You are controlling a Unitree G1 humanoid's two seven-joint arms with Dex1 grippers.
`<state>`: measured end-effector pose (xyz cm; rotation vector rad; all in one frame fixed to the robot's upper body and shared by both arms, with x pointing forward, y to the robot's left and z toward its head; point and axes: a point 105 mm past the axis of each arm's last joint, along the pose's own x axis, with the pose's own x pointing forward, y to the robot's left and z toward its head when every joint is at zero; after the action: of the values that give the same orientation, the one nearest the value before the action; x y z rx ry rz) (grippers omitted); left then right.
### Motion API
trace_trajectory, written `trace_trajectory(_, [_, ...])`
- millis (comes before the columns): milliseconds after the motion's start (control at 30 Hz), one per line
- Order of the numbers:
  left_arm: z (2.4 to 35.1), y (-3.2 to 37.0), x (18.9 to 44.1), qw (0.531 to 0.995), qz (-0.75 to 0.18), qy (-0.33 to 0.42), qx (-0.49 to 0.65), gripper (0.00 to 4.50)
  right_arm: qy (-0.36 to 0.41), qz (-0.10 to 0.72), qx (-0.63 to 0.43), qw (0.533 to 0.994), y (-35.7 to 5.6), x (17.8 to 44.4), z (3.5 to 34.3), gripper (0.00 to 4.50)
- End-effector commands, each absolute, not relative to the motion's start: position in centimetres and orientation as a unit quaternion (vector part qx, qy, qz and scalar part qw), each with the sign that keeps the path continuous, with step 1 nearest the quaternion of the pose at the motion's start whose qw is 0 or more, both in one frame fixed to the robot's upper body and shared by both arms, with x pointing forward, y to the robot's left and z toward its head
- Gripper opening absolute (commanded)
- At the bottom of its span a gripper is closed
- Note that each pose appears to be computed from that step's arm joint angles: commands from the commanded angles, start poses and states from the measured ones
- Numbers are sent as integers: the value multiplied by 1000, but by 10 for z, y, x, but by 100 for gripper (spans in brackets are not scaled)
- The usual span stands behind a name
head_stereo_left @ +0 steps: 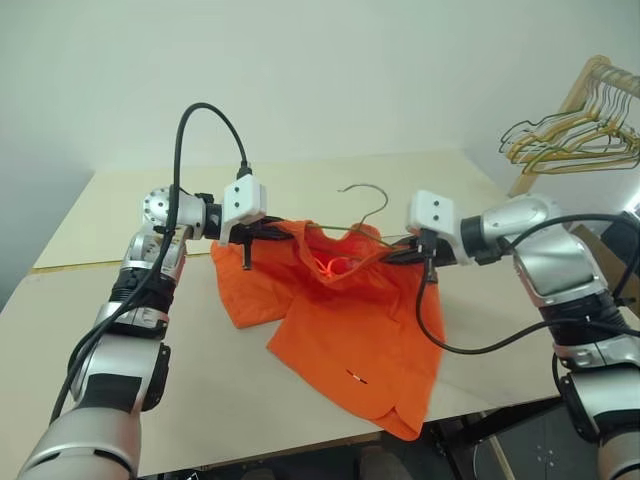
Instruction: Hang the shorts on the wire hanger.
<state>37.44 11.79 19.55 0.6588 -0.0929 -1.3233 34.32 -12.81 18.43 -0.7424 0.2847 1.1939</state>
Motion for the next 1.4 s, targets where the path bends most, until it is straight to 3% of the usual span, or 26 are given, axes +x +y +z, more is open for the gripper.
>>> trace_trajectory(33, [213,124,376,751,-586,-85,292,99,106,536,-354,759,-130,343,196,6])
trace_trajectory(400, [215,146,392,777,-544,-64,310,449,104,517,-358,771,-163,333,212,6])
trace_trajectory(600, [215,148,389,778,-552,-73,292,450,118,500,-344,786,-179,322,221,6])
trace_trajectory(700, [228,143,391,802,-525,-122,258,450,147,468,-303,817,-185,323,222,6])
trace_trajectory(833, [236,134,373,798,-543,-165,202,450,176,412,-264,854,-198,319,220,6])
trace_trajectory(1000, [240,121,348,801,-555,-185,123,450,207,293,-194,913,-230,307,220,6])
trace_trajectory(1133, [238,106,334,805,-548,-187,127,450,239,183,-139,944,-267,290,219,6])
trace_trajectory(1400, [253,81,322,809,-534,-234,76,450,286,13,-131,949,-316,269,213,6])
